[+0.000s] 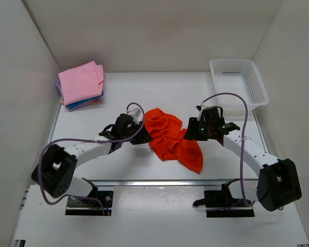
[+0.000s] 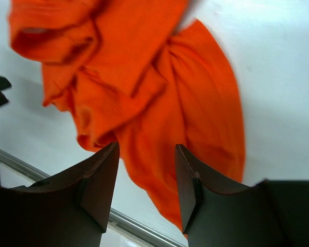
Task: Fold and stack the t-shirts
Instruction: Move the tshirt to the center of the board, then flatten out the tshirt
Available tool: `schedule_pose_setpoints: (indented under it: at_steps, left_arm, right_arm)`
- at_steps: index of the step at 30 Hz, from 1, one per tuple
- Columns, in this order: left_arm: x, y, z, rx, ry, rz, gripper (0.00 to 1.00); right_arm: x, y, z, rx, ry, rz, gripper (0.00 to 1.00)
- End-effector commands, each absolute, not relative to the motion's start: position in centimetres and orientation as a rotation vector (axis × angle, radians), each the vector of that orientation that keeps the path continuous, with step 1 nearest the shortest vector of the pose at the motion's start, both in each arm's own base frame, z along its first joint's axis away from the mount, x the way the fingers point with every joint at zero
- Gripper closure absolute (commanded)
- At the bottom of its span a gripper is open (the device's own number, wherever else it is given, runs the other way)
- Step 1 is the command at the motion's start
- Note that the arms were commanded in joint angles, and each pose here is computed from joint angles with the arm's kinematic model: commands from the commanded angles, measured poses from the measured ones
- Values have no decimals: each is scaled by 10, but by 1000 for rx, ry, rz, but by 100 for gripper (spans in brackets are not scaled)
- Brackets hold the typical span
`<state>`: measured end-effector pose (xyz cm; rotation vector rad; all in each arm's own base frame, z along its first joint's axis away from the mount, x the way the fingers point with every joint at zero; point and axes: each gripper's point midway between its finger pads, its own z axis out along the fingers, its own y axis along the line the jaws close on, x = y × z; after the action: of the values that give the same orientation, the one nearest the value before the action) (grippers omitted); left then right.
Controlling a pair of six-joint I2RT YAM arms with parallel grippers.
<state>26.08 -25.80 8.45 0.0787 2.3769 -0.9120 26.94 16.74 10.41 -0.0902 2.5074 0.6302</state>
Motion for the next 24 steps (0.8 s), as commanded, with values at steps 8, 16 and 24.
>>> schedule_pose_setpoints:
  at_steps: [8,16,24]
  left_arm:
    - [294,-343,87,76,2357,-1032,52]
    - [282,-329,65,76,2431,-925,58]
    - [286,-301,86,139,2419,-758,58]
  right_arm:
    - [226,141,75,-35,2566,638,56]
    - [195,155,52,-141,2677,591,57]
    - [176,157,28,-242,2762,533,58]
